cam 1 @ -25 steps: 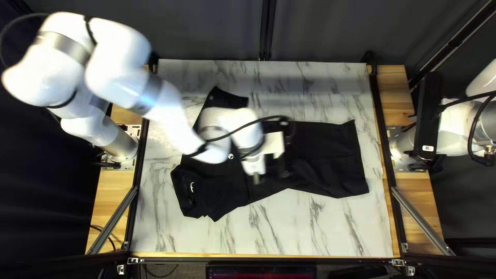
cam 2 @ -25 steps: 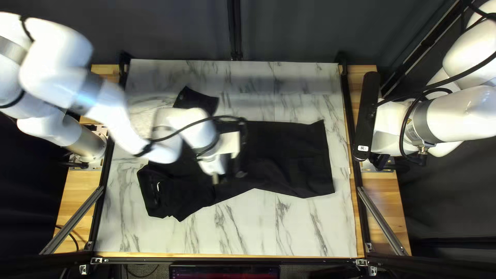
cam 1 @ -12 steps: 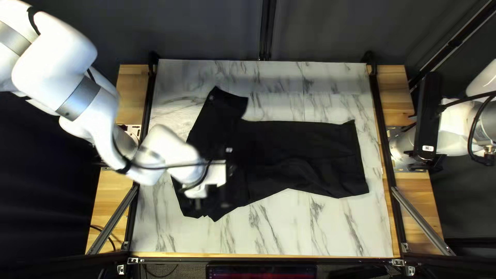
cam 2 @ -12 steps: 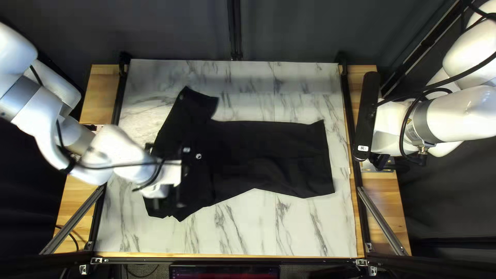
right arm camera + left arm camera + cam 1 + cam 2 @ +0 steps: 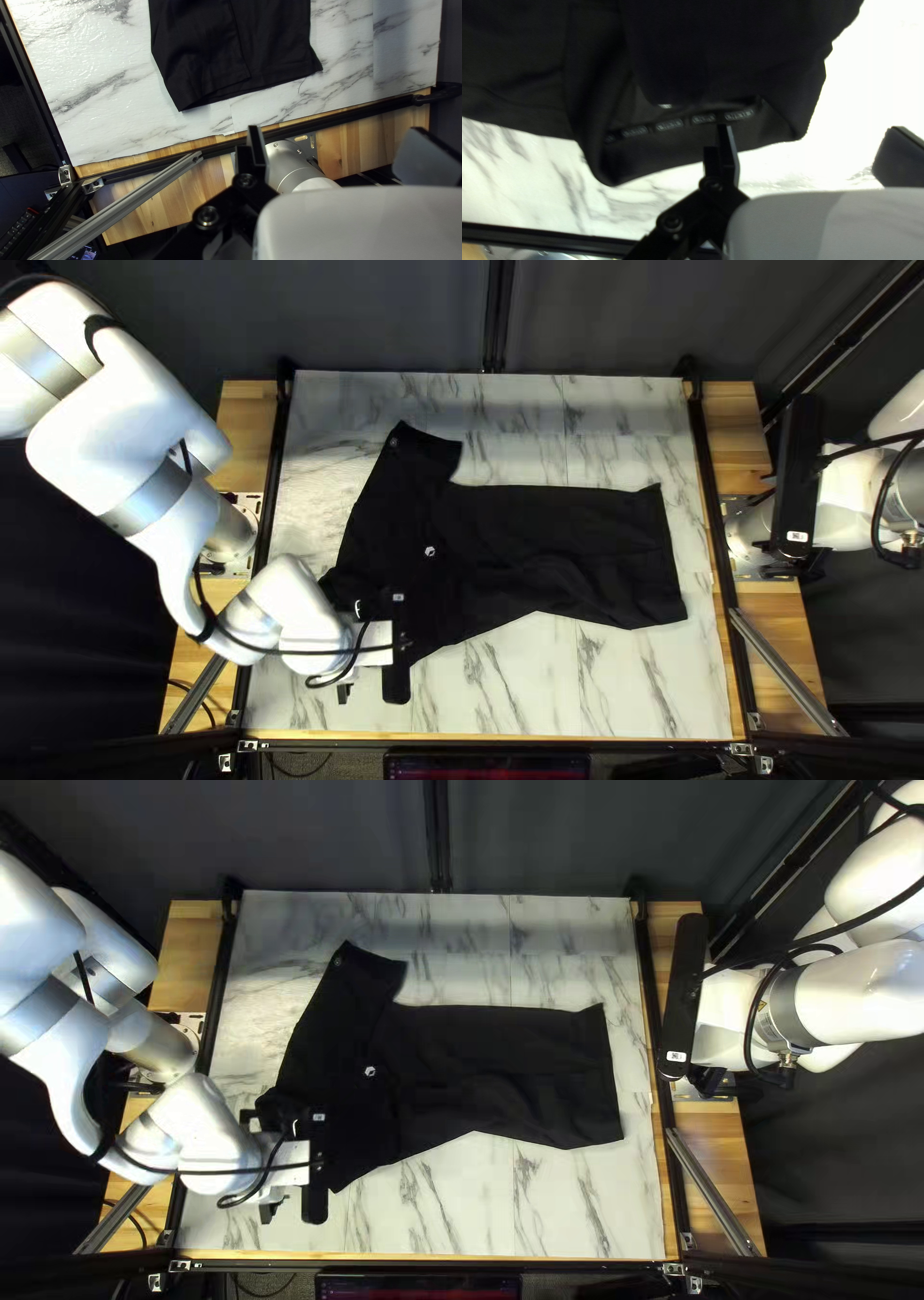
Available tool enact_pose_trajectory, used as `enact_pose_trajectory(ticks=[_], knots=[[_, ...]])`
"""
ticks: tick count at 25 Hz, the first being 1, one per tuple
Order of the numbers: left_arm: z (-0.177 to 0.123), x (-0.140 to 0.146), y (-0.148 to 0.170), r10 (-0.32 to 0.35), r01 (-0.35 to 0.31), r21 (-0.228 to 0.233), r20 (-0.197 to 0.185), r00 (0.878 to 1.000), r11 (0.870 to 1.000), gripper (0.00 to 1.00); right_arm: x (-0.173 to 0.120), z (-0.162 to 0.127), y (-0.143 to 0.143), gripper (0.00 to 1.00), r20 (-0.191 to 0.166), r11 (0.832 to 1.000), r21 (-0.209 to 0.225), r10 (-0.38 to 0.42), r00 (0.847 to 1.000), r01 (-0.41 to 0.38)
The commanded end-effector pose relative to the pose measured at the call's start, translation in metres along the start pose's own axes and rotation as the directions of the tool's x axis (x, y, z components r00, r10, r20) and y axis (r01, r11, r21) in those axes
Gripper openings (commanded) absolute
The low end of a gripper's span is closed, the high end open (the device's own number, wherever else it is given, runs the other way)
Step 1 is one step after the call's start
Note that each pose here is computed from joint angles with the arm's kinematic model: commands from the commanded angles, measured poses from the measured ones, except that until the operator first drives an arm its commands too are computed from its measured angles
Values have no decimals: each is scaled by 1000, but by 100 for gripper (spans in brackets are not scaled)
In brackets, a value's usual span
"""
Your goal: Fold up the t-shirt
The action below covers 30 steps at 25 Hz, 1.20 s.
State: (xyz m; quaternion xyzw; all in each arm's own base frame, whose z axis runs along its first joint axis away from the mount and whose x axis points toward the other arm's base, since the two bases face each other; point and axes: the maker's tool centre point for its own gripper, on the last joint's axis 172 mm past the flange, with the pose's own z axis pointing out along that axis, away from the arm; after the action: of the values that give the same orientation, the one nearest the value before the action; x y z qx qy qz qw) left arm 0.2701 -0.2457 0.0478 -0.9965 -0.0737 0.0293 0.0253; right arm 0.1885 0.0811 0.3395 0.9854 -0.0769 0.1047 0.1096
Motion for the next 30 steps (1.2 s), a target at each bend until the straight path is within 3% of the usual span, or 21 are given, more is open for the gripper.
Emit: enact_pose_trajectory(ticks=[1,2,4,5,7,12,24,30], knots=[[10,0,-5,-29,29,-18,6,1000,999,62,0,0,0,100,0,1000,0,0,1000,0],[11,0,-6,-32,32,-20,6,999,999,59,0,0,0,100,0,1000,0,0,1000,0],[14,2,-11,-47,47,-28,6,999,999,20,0,0,0,100,0,1000,0,0,1000,0],[15,3,-13,-52,53,-31,5,999,998,5,0,0,0,100,0,1000,0,0,1000,0],[17,7,-17,-60,60,-37,4,998,998,0,0,0,0,100,0,1000,0,0,1000,0],[21,7,-23,-69,70,-44,20,997,997,0,0,0,0,100,0,1000,0,0,1000,0],[-22,-30,-80,-99,97,49,60,993,994,0,0,0,0,100,0,1000,0,0,1000,0],[-27,-51,-113,-119,111,91,89,989,990,0,0,0,0,100,0,1000,0,0,1000,0]])
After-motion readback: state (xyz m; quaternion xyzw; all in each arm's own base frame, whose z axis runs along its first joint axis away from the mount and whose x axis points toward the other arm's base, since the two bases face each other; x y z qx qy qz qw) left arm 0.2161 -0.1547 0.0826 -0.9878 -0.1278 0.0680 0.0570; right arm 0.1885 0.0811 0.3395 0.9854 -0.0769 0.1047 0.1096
